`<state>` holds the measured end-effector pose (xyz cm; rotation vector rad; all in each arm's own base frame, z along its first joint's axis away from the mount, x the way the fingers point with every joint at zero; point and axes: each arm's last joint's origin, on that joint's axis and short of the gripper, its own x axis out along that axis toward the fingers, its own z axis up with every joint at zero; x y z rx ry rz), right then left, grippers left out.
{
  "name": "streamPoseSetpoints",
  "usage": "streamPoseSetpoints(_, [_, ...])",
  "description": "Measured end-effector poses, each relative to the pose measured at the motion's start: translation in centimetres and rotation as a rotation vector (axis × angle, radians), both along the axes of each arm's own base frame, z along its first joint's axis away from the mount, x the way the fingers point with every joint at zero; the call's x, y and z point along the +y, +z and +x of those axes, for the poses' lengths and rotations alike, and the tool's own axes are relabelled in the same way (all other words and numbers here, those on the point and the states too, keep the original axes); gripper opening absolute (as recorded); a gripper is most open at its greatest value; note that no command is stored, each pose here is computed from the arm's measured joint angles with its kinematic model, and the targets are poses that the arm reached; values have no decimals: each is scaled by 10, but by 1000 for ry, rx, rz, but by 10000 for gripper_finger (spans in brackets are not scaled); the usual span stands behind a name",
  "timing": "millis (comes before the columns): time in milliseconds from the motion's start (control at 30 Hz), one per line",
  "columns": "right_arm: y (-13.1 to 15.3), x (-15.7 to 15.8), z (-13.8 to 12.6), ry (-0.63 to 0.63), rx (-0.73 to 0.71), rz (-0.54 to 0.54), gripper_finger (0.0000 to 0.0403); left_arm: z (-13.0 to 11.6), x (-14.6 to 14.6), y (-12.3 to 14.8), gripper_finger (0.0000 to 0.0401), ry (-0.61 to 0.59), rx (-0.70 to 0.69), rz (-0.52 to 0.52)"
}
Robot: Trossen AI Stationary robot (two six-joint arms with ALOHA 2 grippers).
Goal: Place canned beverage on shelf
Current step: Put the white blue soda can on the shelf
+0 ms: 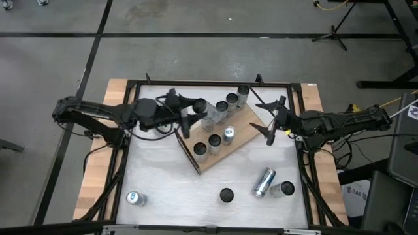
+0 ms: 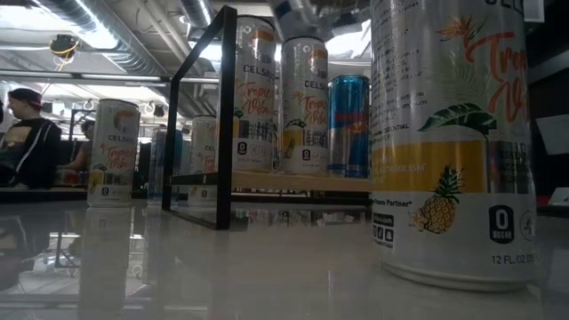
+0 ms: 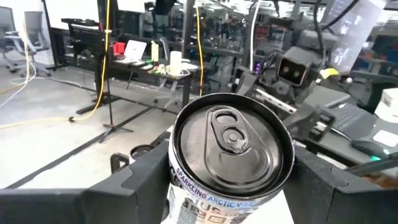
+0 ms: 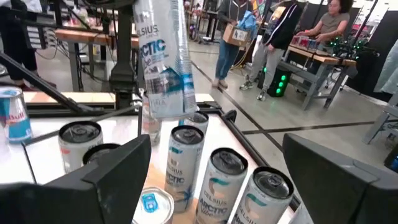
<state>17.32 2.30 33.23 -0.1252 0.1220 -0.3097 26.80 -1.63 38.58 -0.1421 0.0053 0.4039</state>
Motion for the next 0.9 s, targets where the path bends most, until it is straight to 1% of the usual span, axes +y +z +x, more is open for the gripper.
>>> streamPoseSetpoints(200, [1,-1,-3,0,-7,2,353,-29,1,10,237,-13,40,2])
streamPoseSetpoints(400, [1,-1,-3,0,-8,2,353,-50,4,12,237,-6,84,-38])
streamPoseSetpoints(600, [1,-1,-3,0,-9,2,353,-57,5,2,238,4,184,-77])
streamPoseSetpoints(900, [2,-1,-3,0,-10,2,353,-55,5,-12,238,19,268,-114])
